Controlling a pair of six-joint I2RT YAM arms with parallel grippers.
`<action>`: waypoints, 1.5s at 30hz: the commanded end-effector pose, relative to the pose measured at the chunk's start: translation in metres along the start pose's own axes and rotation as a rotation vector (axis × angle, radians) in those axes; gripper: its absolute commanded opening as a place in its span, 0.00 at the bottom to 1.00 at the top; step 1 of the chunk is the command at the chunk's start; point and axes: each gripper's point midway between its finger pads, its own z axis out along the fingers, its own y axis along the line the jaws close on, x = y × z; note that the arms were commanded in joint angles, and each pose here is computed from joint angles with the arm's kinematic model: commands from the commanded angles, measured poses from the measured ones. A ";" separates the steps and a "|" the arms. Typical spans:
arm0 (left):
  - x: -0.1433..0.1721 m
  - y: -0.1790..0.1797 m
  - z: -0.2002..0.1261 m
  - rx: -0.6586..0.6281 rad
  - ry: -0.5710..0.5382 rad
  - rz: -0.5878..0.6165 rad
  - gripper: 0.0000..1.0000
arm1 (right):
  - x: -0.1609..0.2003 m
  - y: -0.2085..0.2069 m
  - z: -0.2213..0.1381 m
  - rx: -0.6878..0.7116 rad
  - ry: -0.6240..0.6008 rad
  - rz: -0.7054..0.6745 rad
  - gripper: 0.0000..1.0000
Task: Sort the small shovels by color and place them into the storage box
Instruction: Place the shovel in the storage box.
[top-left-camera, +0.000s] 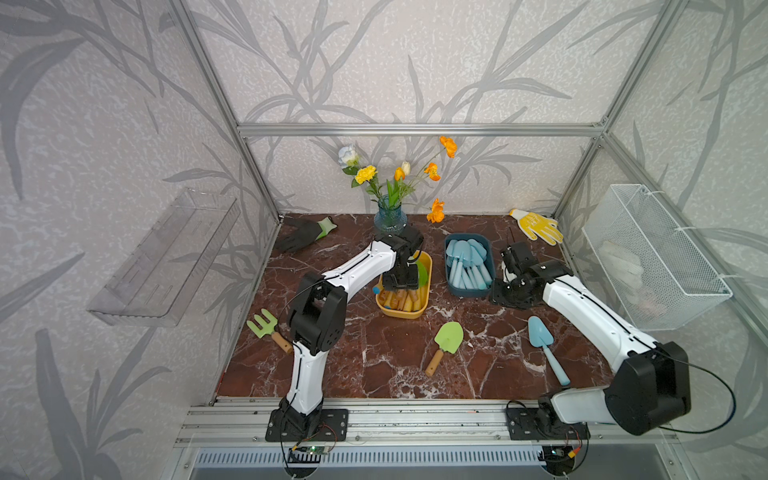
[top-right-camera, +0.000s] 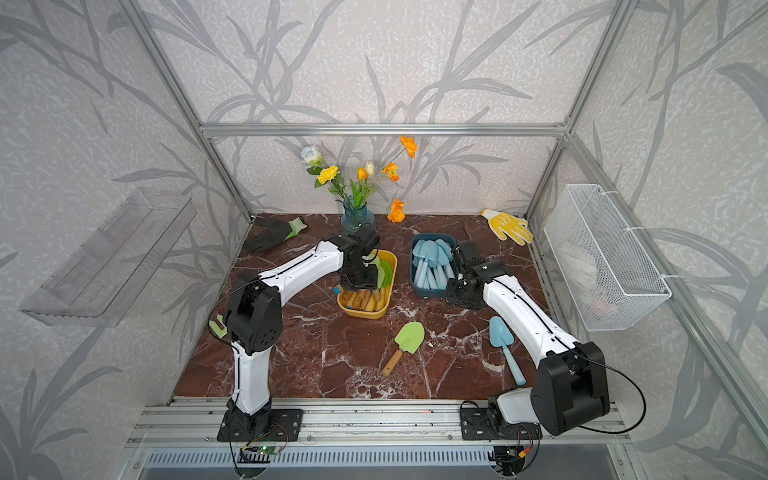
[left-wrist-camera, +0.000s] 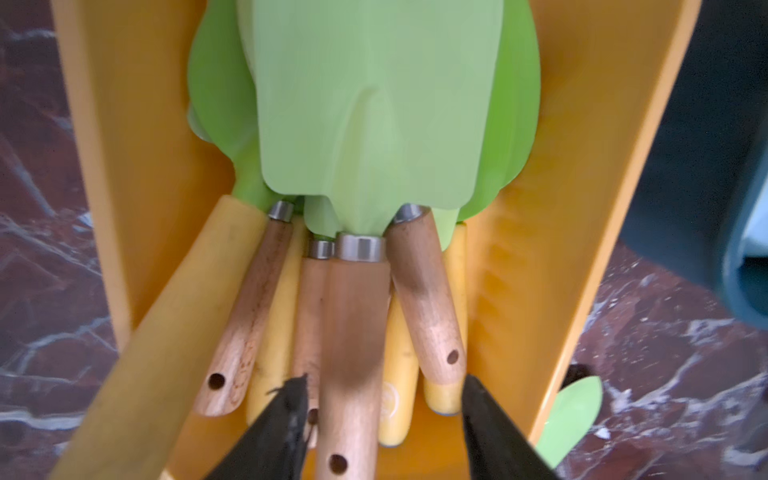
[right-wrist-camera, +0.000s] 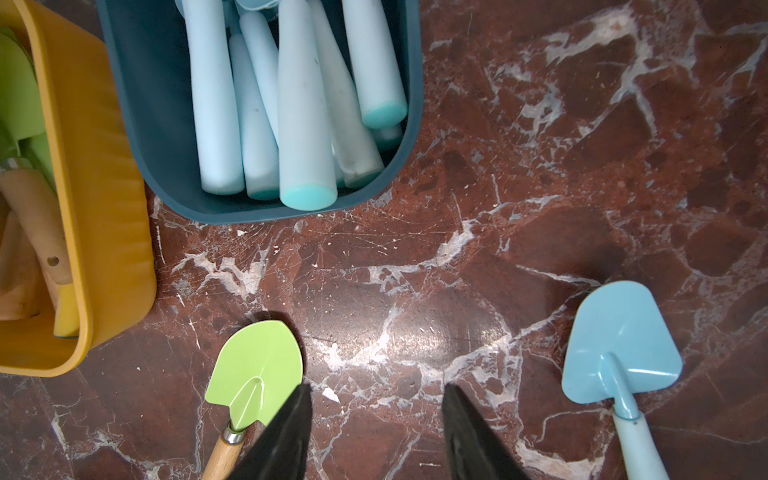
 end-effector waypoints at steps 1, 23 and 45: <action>0.008 0.015 -0.024 -0.052 -0.020 -0.020 0.73 | 0.003 -0.005 0.004 0.019 0.015 0.000 0.52; -0.038 0.049 -0.011 -0.069 -0.114 -0.120 0.43 | 0.001 0.005 0.012 -0.013 0.044 0.006 0.52; -0.010 0.018 -0.007 0.019 -0.078 -0.098 0.42 | 0.062 -0.151 -0.008 0.411 0.066 0.484 0.78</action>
